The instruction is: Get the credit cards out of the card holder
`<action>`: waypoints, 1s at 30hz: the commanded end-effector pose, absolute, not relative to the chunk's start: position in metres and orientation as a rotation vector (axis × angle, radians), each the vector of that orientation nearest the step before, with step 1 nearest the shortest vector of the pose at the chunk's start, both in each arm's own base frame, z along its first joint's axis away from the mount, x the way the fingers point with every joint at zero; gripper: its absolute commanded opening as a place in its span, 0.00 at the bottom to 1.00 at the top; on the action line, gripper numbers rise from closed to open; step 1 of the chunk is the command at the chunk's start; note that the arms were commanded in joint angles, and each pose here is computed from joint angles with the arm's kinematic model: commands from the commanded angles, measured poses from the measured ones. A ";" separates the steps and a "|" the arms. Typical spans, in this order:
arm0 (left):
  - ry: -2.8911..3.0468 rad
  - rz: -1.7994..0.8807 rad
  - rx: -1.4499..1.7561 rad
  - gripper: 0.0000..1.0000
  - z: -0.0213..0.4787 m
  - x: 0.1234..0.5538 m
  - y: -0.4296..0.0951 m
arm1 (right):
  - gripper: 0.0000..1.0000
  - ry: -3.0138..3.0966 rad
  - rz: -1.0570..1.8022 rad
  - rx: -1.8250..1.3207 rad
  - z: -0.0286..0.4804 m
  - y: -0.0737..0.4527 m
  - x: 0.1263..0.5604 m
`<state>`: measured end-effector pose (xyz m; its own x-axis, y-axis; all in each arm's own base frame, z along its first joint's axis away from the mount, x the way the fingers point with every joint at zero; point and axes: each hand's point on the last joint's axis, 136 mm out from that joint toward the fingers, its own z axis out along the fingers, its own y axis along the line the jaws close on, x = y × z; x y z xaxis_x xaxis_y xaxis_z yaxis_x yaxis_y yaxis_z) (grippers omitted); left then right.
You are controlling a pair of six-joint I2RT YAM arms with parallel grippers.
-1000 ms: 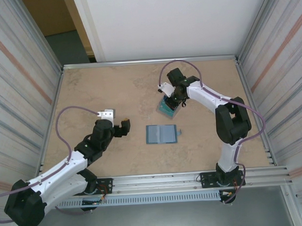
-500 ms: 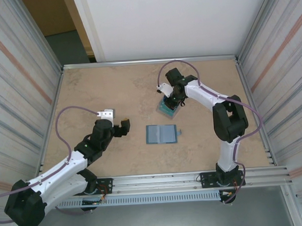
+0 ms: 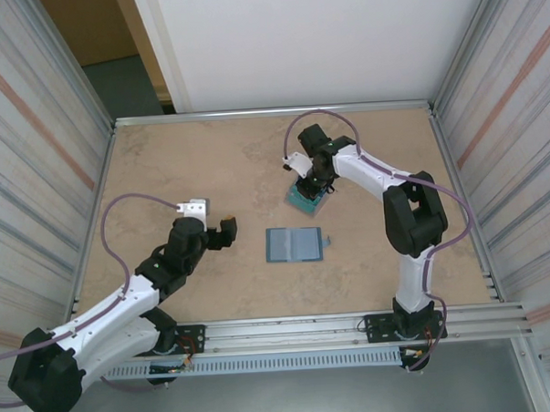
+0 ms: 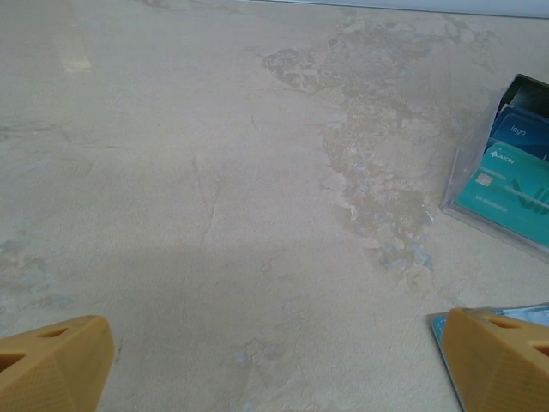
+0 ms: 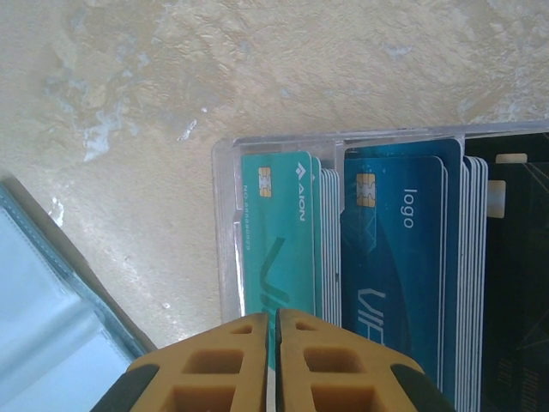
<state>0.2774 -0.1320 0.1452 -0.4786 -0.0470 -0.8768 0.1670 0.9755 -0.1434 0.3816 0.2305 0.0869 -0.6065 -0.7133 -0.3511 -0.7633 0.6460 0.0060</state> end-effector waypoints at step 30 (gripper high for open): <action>1.998 -0.247 0.054 0.99 0.159 0.274 -0.121 | 0.38 2.293 0.147 -0.581 0.218 0.163 0.339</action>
<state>0.2745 -0.1297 0.1619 -0.4367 -0.0758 -0.8964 0.1744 0.9704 -0.1670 0.3402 0.1777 0.2020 -0.6101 -0.4529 -0.6501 -0.5445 0.8357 -0.0712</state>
